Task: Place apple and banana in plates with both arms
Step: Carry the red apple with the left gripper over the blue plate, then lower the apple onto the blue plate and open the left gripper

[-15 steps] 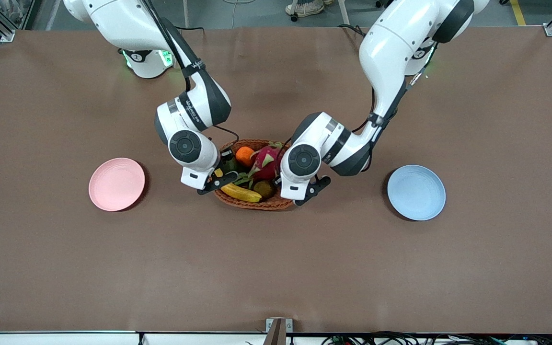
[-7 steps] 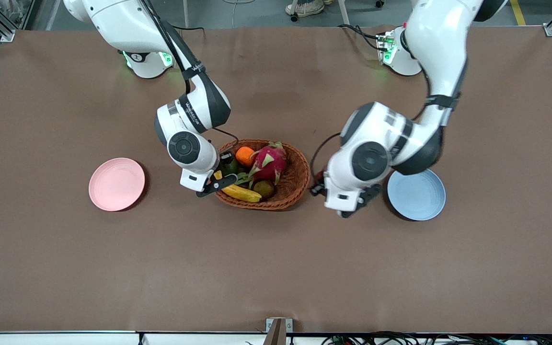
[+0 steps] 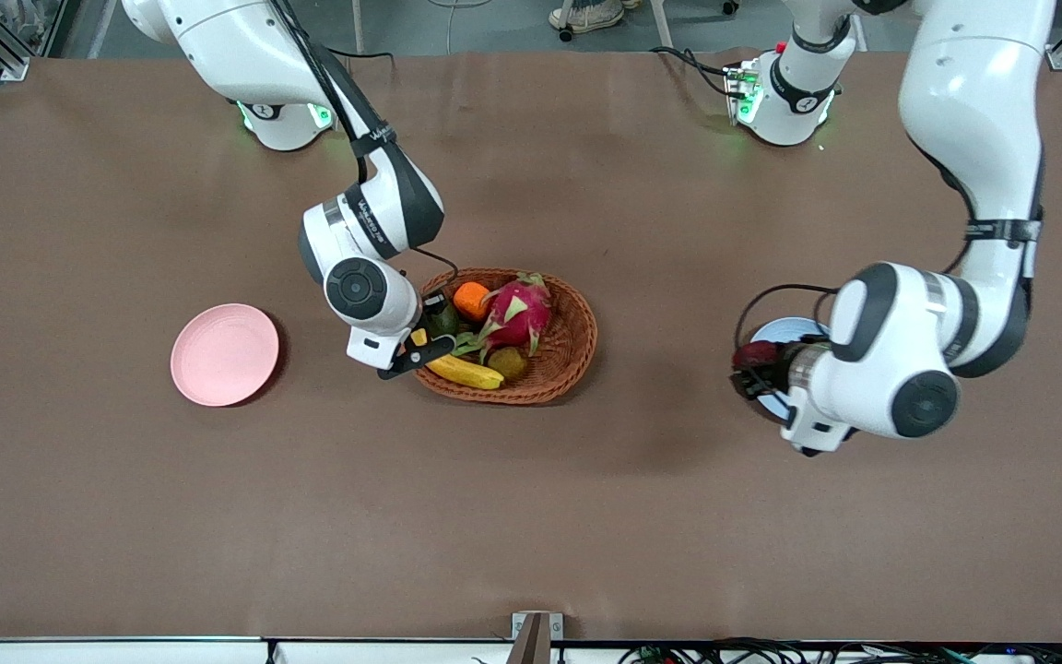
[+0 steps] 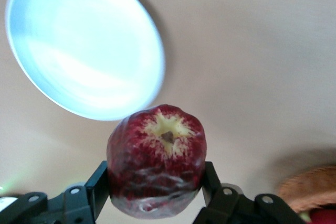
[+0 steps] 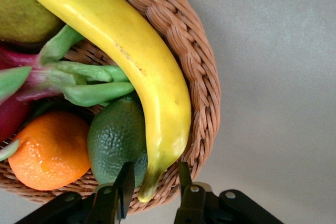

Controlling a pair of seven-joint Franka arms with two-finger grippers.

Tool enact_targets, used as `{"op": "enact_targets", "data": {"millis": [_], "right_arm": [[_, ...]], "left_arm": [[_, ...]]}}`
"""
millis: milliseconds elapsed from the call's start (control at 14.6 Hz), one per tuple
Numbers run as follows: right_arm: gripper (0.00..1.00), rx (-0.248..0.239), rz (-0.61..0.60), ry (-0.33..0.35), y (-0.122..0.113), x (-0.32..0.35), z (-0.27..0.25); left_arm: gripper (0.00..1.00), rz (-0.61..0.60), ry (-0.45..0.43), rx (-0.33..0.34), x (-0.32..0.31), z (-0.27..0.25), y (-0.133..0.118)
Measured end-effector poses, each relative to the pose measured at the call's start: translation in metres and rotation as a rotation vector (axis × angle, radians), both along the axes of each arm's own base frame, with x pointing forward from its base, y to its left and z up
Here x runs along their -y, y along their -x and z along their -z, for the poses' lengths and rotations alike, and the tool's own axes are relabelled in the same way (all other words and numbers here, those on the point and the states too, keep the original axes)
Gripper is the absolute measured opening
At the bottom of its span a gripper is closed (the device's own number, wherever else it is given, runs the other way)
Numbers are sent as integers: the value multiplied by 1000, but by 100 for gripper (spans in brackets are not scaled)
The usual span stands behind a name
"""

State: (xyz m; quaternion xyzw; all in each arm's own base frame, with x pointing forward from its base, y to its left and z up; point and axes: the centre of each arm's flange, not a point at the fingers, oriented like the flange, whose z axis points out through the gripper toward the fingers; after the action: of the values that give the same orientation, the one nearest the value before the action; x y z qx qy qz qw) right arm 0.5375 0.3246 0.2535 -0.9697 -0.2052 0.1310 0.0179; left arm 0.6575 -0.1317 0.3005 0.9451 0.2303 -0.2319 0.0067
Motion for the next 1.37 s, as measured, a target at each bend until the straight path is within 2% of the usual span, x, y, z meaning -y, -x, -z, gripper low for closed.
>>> {"op": "enact_targets", "data": {"millis": [206, 411, 480, 1234, 1371], "right_arm": [[42, -1, 0, 1, 0, 0, 0], [40, 0, 0, 0, -1, 0, -1], [36, 1, 0, -1, -1, 0, -1], [33, 8, -4, -4, -3, -2, -5], [32, 8, -6, -2, -3, -2, -5]], "left_arm": [[73, 46, 65, -48, -60, 40, 3], [73, 68, 117, -37, -104, 85, 9], [73, 73, 129, -37, -113, 97, 12], [73, 95, 122, -43, -113, 106, 21], [86, 95, 120, -37, -113, 107, 21]]}}
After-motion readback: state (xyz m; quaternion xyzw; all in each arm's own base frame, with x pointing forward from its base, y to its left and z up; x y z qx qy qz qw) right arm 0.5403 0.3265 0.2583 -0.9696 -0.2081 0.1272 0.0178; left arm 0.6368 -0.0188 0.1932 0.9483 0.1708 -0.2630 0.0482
